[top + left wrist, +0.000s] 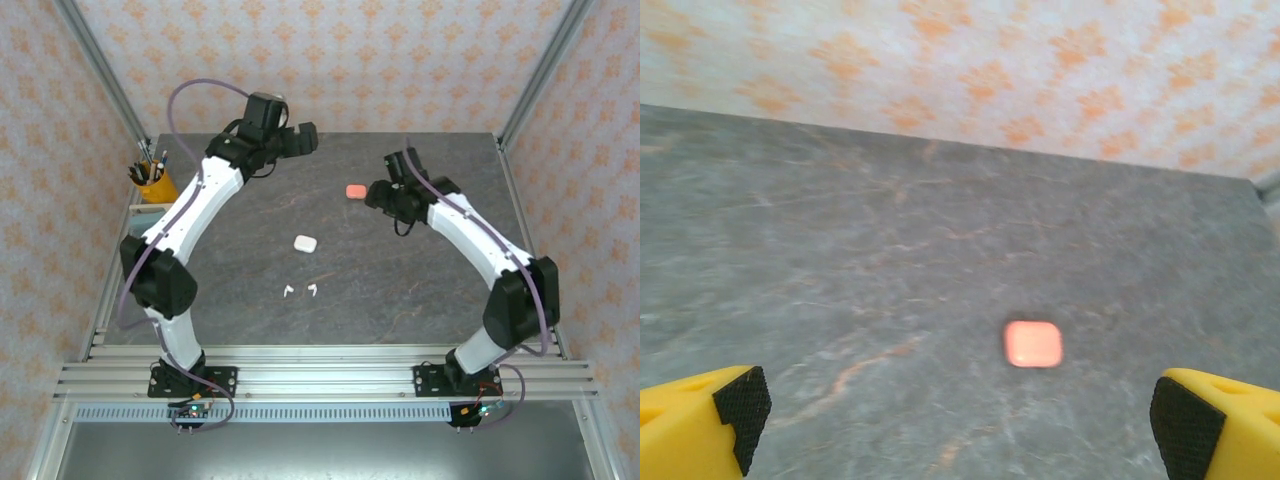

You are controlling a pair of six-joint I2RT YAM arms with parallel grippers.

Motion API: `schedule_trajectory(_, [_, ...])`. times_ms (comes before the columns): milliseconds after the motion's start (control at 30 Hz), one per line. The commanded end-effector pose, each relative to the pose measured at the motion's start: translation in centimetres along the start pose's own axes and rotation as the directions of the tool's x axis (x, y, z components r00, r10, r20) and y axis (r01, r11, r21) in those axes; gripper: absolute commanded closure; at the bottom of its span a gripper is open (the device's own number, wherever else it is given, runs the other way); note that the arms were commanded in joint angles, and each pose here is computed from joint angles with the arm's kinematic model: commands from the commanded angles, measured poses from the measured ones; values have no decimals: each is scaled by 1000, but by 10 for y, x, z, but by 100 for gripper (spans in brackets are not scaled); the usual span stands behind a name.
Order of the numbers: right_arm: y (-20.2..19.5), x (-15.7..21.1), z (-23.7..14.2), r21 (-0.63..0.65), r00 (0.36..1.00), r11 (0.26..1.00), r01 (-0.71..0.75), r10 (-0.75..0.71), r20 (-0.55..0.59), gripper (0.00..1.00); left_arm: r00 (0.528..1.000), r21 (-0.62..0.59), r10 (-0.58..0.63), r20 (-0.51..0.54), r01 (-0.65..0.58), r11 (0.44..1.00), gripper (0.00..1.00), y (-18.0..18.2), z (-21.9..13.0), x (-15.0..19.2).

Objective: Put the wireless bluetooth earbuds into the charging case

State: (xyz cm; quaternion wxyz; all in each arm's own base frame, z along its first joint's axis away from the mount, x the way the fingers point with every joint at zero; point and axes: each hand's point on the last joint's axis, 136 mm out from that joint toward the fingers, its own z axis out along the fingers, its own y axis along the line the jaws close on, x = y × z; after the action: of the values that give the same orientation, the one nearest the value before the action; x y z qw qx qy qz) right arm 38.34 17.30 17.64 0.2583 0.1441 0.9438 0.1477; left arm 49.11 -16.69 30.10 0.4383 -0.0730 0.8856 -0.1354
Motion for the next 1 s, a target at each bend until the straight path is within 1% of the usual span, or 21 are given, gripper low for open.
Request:
schedule_trajectory(0, [26, 11, 13, 10, 999, 1000, 22, -22, -25, 33, 991, -176, -29, 134, 53, 983, 0, 49, -18, -18])
schedule_trajectory(100, [45, 28, 35, 29, 996, 999, 40, -38, -78, 31, 978, -269, -80, 191, 130, 954, 0, 82, -35, -16])
schedule_trajectory(200, [60, 46, 60, 51, 991, 998, 31, -23, -134, 29, 975, -328, -93, 201, 156, 932, 0, 103, -47, -9])
schedule_trajectory(233, [63, 52, 67, 60, 989, 998, 23, -14, -149, 26, 974, -334, -94, 204, 159, 929, 0, 107, -50, -7])
schedule_trajectory(267, [68, 57, 75, 69, 987, 997, 20, -9, -163, 24, 974, -336, -90, 207, 157, 928, 0, 110, -53, -4])
schedule_trajectory(367, [79, 72, 95, 108, 980, 994, 28, -6, -200, 23, 969, -311, -94, 228, 164, 936, 0, 114, -60, 3])
schedule_trajectory(500, [91, 88, 110, 171, 974, 983, 72, -32, -224, 21, 963, -315, -119, 240, 194, 929, 0, 127, -68, 12])
schedule_trajectory(633, [91, 99, 120, 237, 972, 967, 90, -33, -233, 20, 962, -333, -138, 234, 213, 919, 0, 139, -70, 22])
schedule_trajectory(800, [97, 112, 133, 245, 966, 966, 82, -17, -258, 20, 957, -332, -171, 235, 244, 911, 0, 150, -70, 33])
schedule_trajectory(967, [106, 124, 142, 224, 956, 969, 109, -41, -290, 20, 957, -332, -180, 226, 249, 910, 0, 157, -67, 40])
